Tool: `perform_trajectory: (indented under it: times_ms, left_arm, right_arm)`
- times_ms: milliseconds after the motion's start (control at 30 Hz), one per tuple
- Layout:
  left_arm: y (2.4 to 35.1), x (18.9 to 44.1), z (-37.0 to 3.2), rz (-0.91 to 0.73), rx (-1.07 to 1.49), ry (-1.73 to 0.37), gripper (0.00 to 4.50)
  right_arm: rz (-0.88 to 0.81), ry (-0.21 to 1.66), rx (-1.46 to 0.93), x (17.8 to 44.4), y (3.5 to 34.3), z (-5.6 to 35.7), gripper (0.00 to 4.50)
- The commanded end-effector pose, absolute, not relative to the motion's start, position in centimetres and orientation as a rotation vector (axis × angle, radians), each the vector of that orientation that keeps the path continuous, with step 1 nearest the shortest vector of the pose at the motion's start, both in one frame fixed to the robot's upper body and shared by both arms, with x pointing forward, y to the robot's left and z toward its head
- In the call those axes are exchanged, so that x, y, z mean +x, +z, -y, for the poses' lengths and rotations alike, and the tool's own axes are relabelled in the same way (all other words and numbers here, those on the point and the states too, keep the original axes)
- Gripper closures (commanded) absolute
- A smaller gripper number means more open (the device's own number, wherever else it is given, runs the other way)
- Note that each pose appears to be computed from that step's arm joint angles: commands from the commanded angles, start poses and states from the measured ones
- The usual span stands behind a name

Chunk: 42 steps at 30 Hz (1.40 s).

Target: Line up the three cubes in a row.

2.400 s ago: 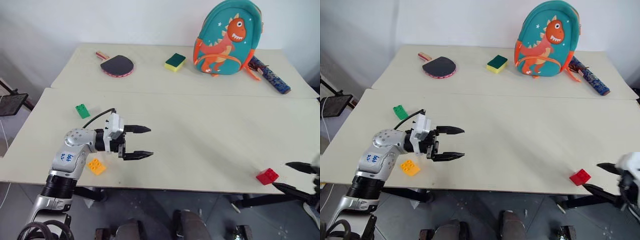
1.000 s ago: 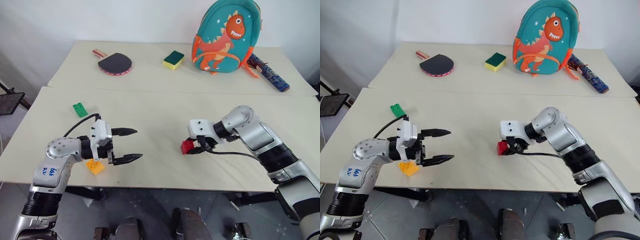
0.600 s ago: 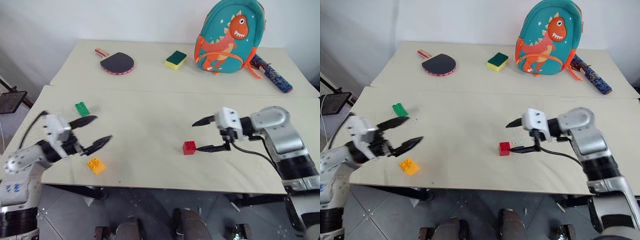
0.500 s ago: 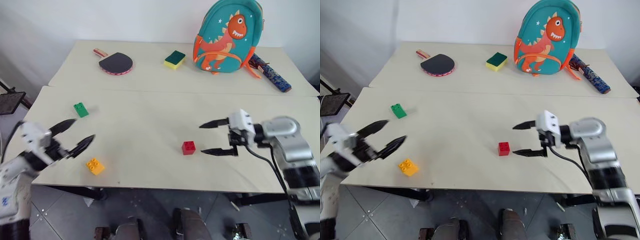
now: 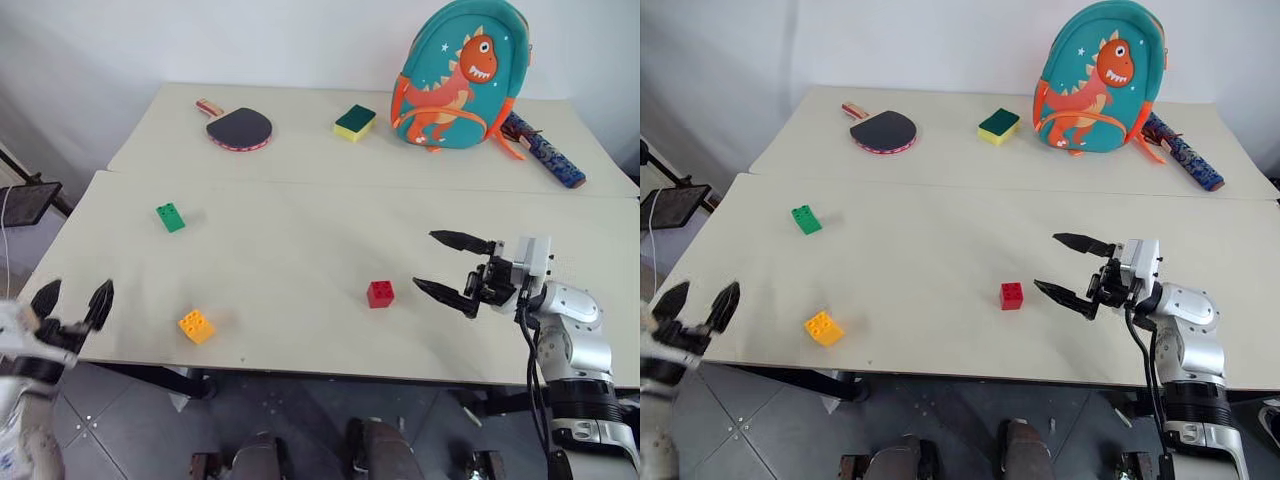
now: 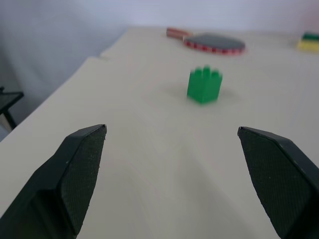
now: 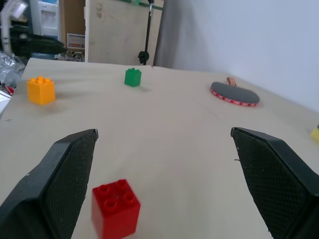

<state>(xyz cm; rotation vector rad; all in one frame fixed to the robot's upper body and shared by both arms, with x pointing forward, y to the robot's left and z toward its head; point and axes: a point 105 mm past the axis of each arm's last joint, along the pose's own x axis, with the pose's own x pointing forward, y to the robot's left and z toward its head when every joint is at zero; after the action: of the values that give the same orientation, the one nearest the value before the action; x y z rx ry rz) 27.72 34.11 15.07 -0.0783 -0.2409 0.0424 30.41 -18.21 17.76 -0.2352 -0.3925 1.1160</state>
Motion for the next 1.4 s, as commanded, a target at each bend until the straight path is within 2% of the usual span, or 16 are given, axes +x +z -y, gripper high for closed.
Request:
perform_trajectory:
  times_ms: [33, 200, 333, 567, 767, 867, 1067, 1133, 1200, 1267, 1333, 1400]
  left_arm:
    - [17.1, 31.7, -31.3, 0.219, -0.116, 0.067, 0.00]
    - [17.5, 36.2, -31.1, 0.113, -0.143, 0.260, 0.00]
    - [18.0, 38.6, -29.8, 0.088, -0.177, 0.296, 0.00]
    - [17.0, 41.3, -28.4, 0.024, -0.203, 0.308, 0.00]
    - [16.1, 42.6, -27.8, -0.023, -0.209, 0.313, 0.00]
    - [16.3, 42.9, -27.6, -0.012, -0.200, 0.298, 0.62]
    - [16.5, 43.0, -27.4, -0.003, -0.174, 0.282, 2.49]
    - [16.5, 42.9, -27.5, -0.007, -0.169, 0.277, 3.00]
    - [17.5, 42.4, -27.5, 0.058, -0.174, 0.197, 3.00]
    - [19.9, 41.6, -27.3, 0.175, -0.140, 0.028, 3.00]
    - [22.1, 40.6, -26.2, 0.260, -0.098, -0.203, 3.00]
    - [23.9, 39.0, -23.0, 0.272, -0.012, -0.557, 3.00]
  right_arm:
    - [0.417, 1.138, -0.295, 30.0, 18.5, 18.5, 0.02]
    - [0.403, 1.162, -0.278, 30.0, 18.6, 18.1, 0.02]
    - [0.375, 1.192, -0.262, 29.7, 18.3, 17.7, 0.02]
    - [0.377, 1.191, -0.266, 29.3, 18.6, 17.2, 0.02]
    - [0.382, 1.184, -0.263, 29.1, 18.7, 16.8, 0.02]
    - [0.385, 1.176, -0.260, 29.1, 18.7, 16.7, 0.00]
    - [0.377, 1.170, -0.256, 29.0, 18.4, 16.5, 0.00]
    - [0.377, 1.167, -0.258, 29.0, 18.3, 16.5, 0.00]
    - [0.374, 1.162, -0.264, 28.9, 18.3, 16.6, 0.00]
    - [0.370, 1.146, -0.281, 28.9, 18.5, 17.2, 0.00]
    - [0.370, 1.124, -0.302, 29.0, 18.8, 17.8, 0.00]
    - [0.365, 1.092, -0.326, 29.0, 19.2, 18.8, 0.00]
